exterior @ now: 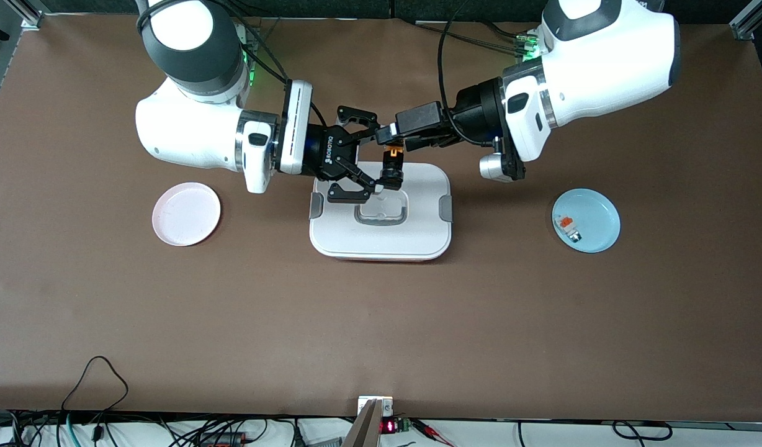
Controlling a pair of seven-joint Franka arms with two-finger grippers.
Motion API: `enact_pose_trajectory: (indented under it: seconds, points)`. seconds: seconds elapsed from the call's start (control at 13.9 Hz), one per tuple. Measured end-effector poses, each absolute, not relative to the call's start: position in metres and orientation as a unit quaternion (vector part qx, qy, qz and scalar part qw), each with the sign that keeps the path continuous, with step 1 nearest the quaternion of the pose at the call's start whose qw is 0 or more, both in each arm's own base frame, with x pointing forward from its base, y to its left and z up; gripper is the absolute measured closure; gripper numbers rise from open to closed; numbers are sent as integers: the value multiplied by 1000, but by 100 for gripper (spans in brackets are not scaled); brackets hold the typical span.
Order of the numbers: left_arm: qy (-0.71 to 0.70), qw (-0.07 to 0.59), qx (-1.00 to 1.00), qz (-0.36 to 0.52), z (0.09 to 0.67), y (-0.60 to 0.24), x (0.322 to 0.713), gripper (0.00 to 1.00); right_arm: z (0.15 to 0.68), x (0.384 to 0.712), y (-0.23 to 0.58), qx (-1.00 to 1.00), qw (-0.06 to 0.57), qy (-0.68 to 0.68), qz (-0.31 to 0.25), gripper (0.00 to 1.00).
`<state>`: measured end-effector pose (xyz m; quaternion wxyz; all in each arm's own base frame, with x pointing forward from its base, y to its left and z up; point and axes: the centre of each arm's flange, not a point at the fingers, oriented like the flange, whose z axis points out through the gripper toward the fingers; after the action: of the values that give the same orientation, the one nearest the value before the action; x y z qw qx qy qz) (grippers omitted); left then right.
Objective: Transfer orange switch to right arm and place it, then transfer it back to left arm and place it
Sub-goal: 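Carry the switch over the box toward the left gripper, then grasp the switch with the left gripper and open the right gripper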
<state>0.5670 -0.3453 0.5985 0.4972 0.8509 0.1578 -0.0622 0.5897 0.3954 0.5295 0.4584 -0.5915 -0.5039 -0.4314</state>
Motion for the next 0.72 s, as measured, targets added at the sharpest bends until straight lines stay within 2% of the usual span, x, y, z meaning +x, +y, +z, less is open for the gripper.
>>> enact_pose_trajectory:
  seconds: [0.36, 0.72]
  points:
    - [168, 508, 844, -18, 600, -343, 574, 1, 529, 591, 395, -594, 451, -505, -435, 27]
    - [174, 508, 844, -16, 584, -343, 581, 4, 530, 591, 395, -594, 449, -506, -436, 27]
